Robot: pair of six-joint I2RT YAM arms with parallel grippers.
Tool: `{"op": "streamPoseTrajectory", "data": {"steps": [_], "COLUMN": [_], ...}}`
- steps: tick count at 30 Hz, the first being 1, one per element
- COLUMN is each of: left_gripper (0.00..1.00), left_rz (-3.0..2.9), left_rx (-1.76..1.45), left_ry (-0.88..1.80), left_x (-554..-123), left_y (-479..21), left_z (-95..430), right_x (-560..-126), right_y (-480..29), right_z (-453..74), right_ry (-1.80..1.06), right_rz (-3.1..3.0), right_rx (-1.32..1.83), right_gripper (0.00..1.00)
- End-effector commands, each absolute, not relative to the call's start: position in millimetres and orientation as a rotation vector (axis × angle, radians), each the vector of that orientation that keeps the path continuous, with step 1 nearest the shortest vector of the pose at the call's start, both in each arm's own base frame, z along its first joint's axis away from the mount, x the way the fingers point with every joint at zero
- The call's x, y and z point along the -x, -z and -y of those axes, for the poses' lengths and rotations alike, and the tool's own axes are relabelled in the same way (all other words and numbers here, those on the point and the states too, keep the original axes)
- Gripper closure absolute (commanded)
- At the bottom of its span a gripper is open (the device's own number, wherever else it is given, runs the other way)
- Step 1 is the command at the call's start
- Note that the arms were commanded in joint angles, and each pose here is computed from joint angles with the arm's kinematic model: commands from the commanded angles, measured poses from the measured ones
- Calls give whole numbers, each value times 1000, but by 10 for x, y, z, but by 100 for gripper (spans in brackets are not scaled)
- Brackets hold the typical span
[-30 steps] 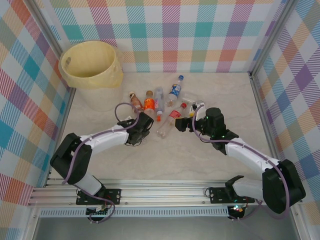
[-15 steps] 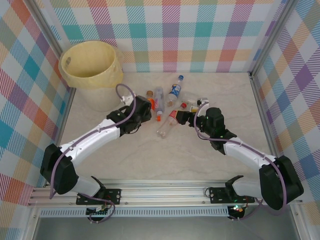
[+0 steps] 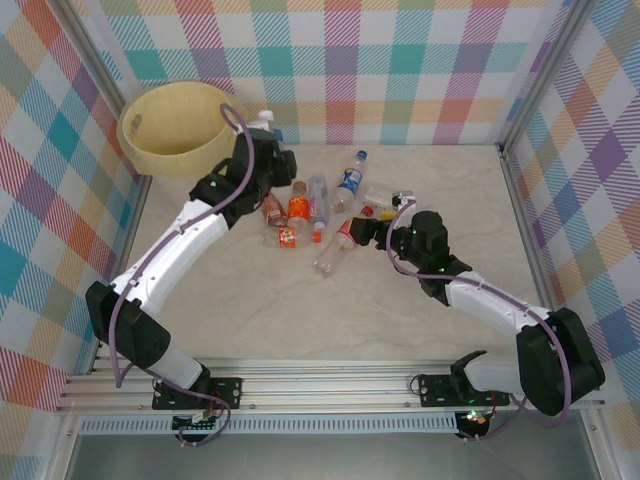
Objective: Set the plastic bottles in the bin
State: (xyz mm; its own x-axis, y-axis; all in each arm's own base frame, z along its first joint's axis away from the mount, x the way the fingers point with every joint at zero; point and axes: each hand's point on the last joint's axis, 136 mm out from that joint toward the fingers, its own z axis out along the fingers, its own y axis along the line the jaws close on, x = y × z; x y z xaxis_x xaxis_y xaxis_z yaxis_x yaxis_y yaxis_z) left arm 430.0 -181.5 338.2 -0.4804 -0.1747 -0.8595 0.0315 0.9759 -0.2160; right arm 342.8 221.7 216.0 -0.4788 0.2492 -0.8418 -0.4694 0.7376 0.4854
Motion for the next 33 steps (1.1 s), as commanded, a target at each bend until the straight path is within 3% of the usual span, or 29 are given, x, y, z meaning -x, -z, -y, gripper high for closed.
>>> {"op": "streamPoseTrajectory", "data": {"steps": [1,12,19,33], "left_gripper": [56,56,56,55], "left_rz": [-1939,-1586,-1721,-1956], "left_rx": [52,209,332,198], "left_ry": [166,-204,-208,34], "left_x": [-4426,-4861,-5165,-5641], "left_y": [-3808,-4440,-4210,-3551], "left_z": [1689,555,-168,-342], "right_x": [-3368,-3382,-3440,-3555], "right_y": [-2464,-2514,-2544,-2544], "right_z": [-2280,-2232,-2223,-2183], "right_ry": [-875,-851,-835,-806], "right_rz": [-1826,-1805,-1840,-1896], "right_rx": [258,240,212,133], "right_gripper": [0,0,0,0]}}
